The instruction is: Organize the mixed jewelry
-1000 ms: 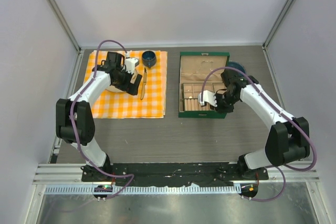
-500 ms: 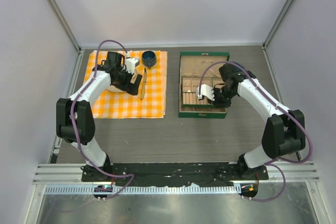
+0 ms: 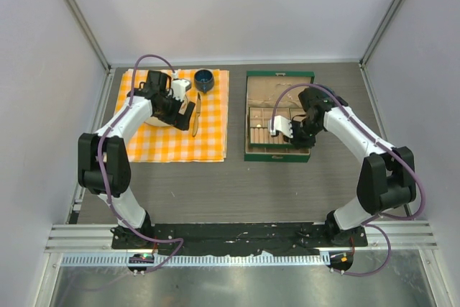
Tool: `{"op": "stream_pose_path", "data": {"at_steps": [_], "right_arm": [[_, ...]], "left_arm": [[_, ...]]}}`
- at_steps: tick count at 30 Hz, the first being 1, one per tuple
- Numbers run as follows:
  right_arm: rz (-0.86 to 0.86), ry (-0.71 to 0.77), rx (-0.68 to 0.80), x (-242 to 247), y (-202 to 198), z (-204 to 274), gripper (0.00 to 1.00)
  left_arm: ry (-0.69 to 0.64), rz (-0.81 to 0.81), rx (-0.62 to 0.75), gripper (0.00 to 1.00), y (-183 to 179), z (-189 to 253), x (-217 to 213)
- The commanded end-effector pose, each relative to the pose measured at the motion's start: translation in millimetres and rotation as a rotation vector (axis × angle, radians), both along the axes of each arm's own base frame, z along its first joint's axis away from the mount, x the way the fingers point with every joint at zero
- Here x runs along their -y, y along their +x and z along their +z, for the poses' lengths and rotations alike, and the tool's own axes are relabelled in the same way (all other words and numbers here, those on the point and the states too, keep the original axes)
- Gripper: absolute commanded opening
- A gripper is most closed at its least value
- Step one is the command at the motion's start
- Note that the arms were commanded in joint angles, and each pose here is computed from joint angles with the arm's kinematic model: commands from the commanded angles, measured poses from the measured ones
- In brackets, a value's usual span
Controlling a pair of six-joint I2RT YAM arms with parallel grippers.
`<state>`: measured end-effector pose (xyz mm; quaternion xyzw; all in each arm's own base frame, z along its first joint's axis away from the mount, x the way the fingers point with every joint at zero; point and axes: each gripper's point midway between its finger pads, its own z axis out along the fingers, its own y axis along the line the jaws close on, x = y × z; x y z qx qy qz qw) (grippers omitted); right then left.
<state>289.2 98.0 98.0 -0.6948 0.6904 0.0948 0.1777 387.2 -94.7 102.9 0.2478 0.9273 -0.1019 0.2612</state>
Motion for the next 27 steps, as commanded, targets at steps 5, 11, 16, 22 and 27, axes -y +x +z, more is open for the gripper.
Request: {"op": "stream_pose_path", "data": {"at_steps": [5, 11, 16, 22, 27], "right_arm": [[0.031, 0.044, 0.048, -18, 12, 7, 0.01], [0.039, 0.037, 0.050, -22, 12, 5, 0.01], [0.035, 0.017, 0.048, -19, 12, 1, 0.01], [0.032, 0.006, 0.052, -16, 8, 0, 0.01], [0.031, -0.001, 0.049, -13, 4, -2, 0.01]], "left_arm": [[-0.011, -0.024, 0.035, 1.00, 9, 11, 1], [-0.006, -0.023, 0.031, 1.00, 8, 8, 0], [-0.004, -0.027, 0.034, 1.00, 7, 8, 0], [-0.004, -0.028, 0.026, 1.00, 5, 4, -1], [-0.011, -0.028, 0.023, 1.00, 4, 3, 1]]}}
